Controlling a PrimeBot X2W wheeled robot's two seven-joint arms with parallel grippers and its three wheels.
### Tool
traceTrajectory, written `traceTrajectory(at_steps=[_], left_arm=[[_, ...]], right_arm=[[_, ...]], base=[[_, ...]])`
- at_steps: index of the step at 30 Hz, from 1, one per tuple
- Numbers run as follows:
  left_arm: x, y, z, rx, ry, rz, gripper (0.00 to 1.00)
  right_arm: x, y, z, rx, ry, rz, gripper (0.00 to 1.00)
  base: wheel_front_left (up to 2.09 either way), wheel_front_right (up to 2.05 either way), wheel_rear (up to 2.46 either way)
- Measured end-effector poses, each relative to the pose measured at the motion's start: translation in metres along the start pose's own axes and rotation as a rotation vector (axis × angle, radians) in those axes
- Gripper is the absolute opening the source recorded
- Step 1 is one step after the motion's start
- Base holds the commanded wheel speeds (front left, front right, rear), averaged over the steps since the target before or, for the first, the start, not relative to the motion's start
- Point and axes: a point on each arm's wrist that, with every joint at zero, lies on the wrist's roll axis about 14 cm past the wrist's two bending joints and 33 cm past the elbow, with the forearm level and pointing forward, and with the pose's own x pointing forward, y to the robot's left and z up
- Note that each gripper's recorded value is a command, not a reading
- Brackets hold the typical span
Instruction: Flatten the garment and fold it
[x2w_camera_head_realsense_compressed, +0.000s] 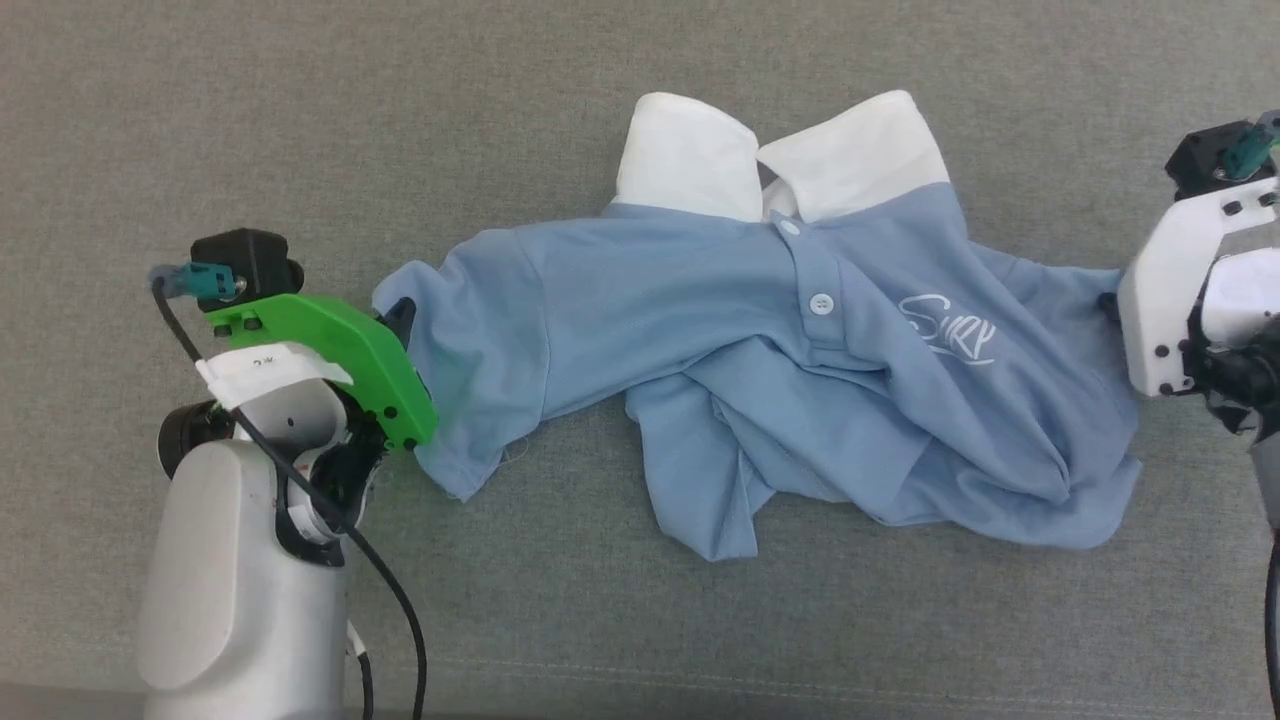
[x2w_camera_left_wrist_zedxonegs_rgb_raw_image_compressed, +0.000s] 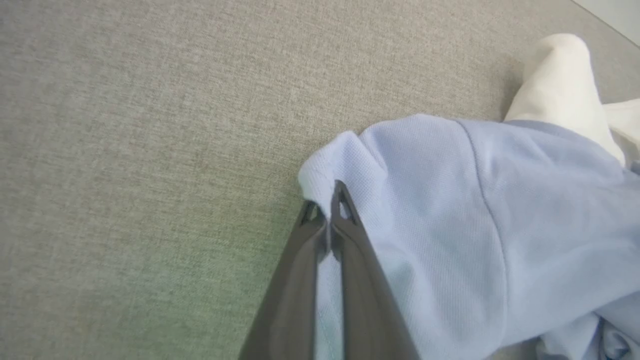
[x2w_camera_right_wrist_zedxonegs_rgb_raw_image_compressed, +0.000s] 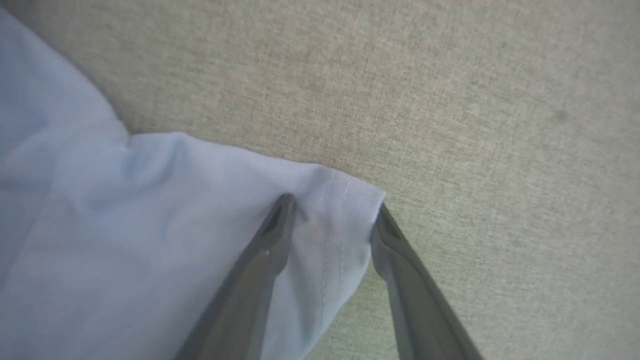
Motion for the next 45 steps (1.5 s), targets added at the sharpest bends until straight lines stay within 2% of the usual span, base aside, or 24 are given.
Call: traceTrajectory(at_steps=[7, 13, 16, 23, 29, 35, 39, 45], left_arm=[[-0.006, -0.004, 0.007, -0.059, -0.036, -0.022, 0.0], [-0.024, -0.017, 0.045, -0.11, -0.158, -0.086, 0.0], [-0.042, -0.035, 0.091, -0.11, -0.286, -0.143, 0.0], [-0.103, -0.075, 0.182, -0.051, -0.537, -0.243, 0.0], [-0.183, -0.105, 0.258, 0.016, -0.792, -0.305, 0.0], [-0.245, -0.121, 0.306, 0.073, -0.962, -0.321, 0.0], [-0.243, -0.12, 0.318, 0.11, -0.971, -0.278, 0.0], [-0.21, -0.116, 0.331, 0.162, -0.918, -0.212, 0.0]], right_arm=[[-0.017, -0.002, 0.019, 0.074, -0.144, 0.017, 0.0], [-0.061, -0.003, 0.062, 0.143, -0.343, 0.048, 0.0], [-0.102, -0.002, 0.099, 0.198, -0.493, 0.099, 0.0], [-0.209, -0.004, 0.153, 0.213, -0.772, 0.145, 0.0], [-0.308, -0.01, 0.178, 0.217, -1.0, 0.156, 0.0], [-0.389, -0.023, 0.187, 0.253, -1.201, 0.151, 0.0], [-0.406, -0.031, 0.191, 0.276, -1.248, 0.137, 0.0], [-0.401, -0.041, 0.212, 0.321, -1.234, 0.115, 0.0]], base=[[0.0, 0.0, 0.0], [0.0, 0.0, 0.0], [0.0, 0.0, 0.0], [0.0, 0.0, 0.0], [0.0, 0.0, 0.0], [0.0, 0.0, 0.0], [0.0, 0.0, 0.0], [0.0, 0.0, 0.0]])
